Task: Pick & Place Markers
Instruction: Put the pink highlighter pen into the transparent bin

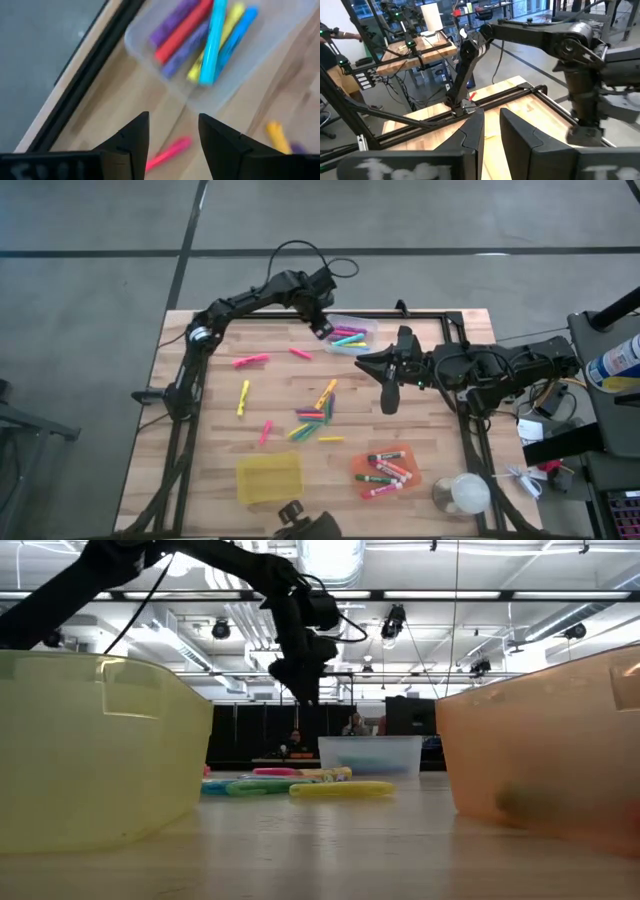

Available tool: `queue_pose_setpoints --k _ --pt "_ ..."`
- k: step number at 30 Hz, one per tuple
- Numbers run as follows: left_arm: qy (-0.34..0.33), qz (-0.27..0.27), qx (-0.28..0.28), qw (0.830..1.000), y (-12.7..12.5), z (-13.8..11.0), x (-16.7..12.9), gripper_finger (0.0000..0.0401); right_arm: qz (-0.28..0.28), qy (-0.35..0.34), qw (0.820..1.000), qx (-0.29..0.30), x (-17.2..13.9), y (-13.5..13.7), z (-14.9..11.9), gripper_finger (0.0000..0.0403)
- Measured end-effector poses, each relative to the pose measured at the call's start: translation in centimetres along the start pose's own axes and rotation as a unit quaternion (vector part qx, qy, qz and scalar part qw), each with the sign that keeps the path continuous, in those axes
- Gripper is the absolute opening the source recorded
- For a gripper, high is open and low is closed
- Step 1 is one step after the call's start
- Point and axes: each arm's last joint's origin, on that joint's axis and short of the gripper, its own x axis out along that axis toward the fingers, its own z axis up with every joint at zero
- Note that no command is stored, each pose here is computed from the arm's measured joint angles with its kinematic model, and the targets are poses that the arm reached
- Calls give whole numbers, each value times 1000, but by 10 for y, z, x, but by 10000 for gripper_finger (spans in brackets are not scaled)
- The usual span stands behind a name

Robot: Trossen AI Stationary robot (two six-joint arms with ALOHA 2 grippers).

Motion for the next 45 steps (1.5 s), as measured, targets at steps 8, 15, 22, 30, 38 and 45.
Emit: queue_pose_setpoints --k 8,15,22,30,38,45 --pt "56 8 -8 998 15 -41 -7 163 0 0 1000 0 0 0 0 57" --pt "75 7 -6 997 15 -93 -17 163 0 0 1000 -2 0 0 0 57" --pt "96 11 -19 995 17 -143 -18 163 0 0 1000 -3 1 0 0 57" --pt "150 13 -30 988 16 -189 -5 163 -1 3 1000 -3 2 1 -2 57" --pt "120 45 -26 991 18 -204 -6 163 -4 12 1000 -5 8 3 -7 57" --pt "108 80 -19 991 27 -210 8 163 -2 12 1000 7 8 3 -7 57"
